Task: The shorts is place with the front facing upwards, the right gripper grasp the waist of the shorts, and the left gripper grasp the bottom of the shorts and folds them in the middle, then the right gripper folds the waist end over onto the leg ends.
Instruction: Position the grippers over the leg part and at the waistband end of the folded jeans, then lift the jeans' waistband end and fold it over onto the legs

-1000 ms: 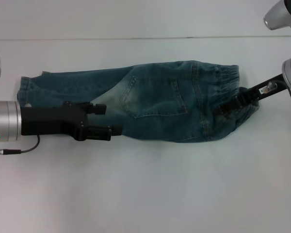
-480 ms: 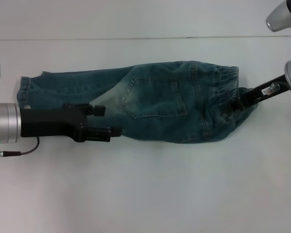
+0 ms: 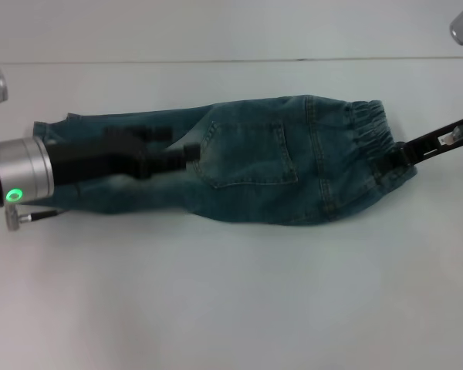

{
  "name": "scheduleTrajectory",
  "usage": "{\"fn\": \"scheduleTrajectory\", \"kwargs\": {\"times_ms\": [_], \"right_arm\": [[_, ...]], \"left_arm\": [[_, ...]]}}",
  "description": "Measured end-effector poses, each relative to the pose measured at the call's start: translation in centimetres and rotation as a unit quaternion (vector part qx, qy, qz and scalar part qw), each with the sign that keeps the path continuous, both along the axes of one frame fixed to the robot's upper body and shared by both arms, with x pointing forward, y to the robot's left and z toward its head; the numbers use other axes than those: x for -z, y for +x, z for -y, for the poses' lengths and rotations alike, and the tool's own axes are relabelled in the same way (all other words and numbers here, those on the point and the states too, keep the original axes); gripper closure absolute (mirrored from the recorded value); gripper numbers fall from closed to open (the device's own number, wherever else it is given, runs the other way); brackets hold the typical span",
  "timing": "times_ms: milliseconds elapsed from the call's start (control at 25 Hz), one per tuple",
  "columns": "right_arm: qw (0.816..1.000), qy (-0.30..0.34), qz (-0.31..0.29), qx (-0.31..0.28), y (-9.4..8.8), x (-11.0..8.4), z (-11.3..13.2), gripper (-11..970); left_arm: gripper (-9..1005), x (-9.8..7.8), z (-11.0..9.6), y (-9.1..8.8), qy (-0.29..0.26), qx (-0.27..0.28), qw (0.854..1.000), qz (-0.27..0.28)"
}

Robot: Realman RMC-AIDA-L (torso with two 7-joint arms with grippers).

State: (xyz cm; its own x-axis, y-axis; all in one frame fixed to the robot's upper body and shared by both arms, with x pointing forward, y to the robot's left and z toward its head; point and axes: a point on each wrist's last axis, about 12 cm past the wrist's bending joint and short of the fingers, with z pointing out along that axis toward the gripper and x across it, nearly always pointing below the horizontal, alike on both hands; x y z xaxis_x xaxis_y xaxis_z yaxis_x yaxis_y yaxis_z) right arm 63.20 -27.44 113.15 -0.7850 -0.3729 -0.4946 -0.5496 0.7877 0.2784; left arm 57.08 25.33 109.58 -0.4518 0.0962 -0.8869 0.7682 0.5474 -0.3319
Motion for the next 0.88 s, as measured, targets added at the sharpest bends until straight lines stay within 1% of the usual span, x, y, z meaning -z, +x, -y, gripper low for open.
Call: {"fn": "scheduleTrajectory", "kwargs": {"times_ms": [80, 160, 320, 360, 400, 440, 480, 520, 560, 640, 760, 880], "right_arm": [[1.0, -0.002, 0.001, 0.002, 0.1, -0.1, 0.3, 903], [1.0, -0.003, 0.002, 0.003, 0.1, -0.2, 0.5, 903], [1.0, -0.004, 0.001, 0.002, 0.1, -0.4, 0.6, 903], [1.0, -0.003, 0.003, 0.001, 0.2, -0.6, 0.7, 903], [1.0, 0.004, 0.005, -0.005, 0.3, -1.2, 0.6, 903], [1.0, 0.004, 0.005, -0.005, 0.3, -1.2, 0.6, 903], [1.0, 0.011, 0.007, -0.008, 0.4, -1.7, 0.5, 903], [1.0, 0.017, 0.01, -0.012, 0.4, -2.1, 0.5, 903], [0.999, 0.026, 0.013, -0.015, 0.5, -2.7, 0.4, 903], [0.999, 0.04, 0.021, -0.02, 0.6, -3.7, 0.3, 903], [0.997, 0.059, 0.033, -0.031, 0.7, -5.5, 0.2, 903], [0.995, 0.075, 0.049, -0.039, 1.0, -7.5, 0.1, 903]], "left_arm": [[108, 0.2, 0.2, 0.7, -0.002, -0.034, 0.999, 0.013], [177, 0.4, 0.5, 1.4, -0.004, -0.06, 0.998, 0.027], [314, 1.3, 1.2, 2.9, -0.025, -0.143, 0.987, 0.067], [348, 1.6, 1.4, 3.1, -0.025, -0.153, 0.985, 0.071], [382, 1.6, 1.4, 3.1, -0.025, -0.153, 0.985, 0.071], [416, 2.2, 2.1, 3.8, -0.01, -0.183, 0.977, 0.106], [450, 2.4, 2.4, 3.9, 0.0, -0.192, 0.974, 0.121], [484, 2.4, 2.4, 3.9, 0.0, -0.192, 0.974, 0.121], [518, 2.7, 2.7, 4.1, 0.009, -0.2, 0.971, 0.134], [751, 3.3, 3.6, 4.1, 0.035, -0.204, 0.965, 0.161], [814, 4.3, 4.7, 4.0, 0.09, -0.199, 0.954, 0.205], [877, 5.2, 5.9, 3.6, 0.138, -0.178, 0.947, 0.23]]}}
